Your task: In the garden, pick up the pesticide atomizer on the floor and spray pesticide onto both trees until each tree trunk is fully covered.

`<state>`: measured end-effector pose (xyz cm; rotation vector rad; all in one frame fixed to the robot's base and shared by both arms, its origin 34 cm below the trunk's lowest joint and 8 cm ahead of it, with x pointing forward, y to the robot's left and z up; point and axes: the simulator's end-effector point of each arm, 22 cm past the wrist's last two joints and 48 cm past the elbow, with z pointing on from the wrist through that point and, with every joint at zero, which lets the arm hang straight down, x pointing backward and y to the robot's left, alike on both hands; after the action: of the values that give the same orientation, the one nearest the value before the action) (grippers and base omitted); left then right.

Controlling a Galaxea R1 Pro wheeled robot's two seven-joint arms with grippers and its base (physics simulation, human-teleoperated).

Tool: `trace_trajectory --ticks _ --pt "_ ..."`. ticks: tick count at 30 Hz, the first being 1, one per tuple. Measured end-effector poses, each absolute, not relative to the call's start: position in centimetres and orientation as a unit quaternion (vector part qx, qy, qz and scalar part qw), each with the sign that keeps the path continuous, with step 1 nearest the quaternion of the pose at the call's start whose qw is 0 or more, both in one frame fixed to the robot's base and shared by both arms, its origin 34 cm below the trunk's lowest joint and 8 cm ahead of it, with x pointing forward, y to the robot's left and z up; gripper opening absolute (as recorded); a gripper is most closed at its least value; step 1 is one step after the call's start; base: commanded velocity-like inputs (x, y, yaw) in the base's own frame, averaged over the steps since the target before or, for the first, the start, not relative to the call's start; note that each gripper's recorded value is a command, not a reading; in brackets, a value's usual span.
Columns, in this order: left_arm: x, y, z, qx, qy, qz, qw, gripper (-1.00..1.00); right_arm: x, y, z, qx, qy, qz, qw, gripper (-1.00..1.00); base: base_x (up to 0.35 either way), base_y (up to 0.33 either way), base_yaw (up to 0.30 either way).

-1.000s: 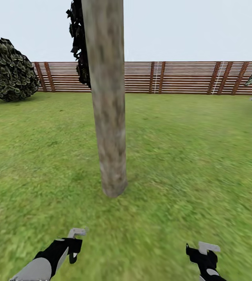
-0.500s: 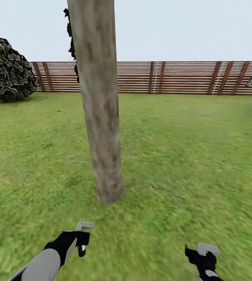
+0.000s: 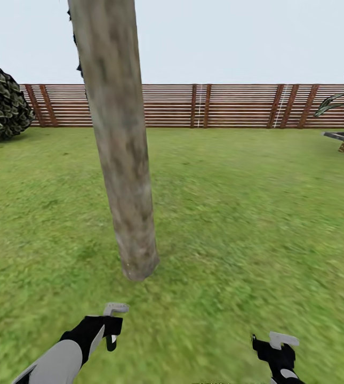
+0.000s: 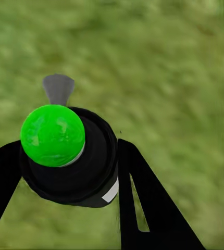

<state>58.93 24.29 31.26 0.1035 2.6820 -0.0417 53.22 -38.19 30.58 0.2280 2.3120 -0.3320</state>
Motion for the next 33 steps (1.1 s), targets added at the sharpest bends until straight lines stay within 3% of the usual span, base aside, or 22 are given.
trace_trajectory --ticks 7,17,24,31,33 --pt "60.2 25.6 32.2 0.033 0.969 -0.002 0.244 -1.00 53.2 -38.2 30.6 0.090 0.908 -0.130 0.387 1.00 0.171 0.028 -0.244" --pt "62.8 24.6 34.0 0.035 0.964 -0.008 0.265 -1.00 53.2 -38.1 30.5 0.088 0.909 -0.128 0.387 1.00 0.001 0.004 -0.011" --pt "65.1 26.7 35.7 0.033 0.960 -0.005 0.278 -1.00 53.2 -38.1 30.5 0.087 0.909 -0.128 0.386 1.00 -0.196 0.049 0.000" --pt "68.1 23.1 38.6 0.041 0.960 -0.044 0.272 -1.00 53.2 -38.1 30.5 0.085 0.910 -0.128 0.386 1.00 -0.011 0.002 0.000" --pt "68.9 26.1 39.4 0.032 0.962 -0.024 0.271 -1.00 53.2 -38.1 30.5 0.085 0.910 -0.128 0.386 1.00 0.000 0.000 0.000"
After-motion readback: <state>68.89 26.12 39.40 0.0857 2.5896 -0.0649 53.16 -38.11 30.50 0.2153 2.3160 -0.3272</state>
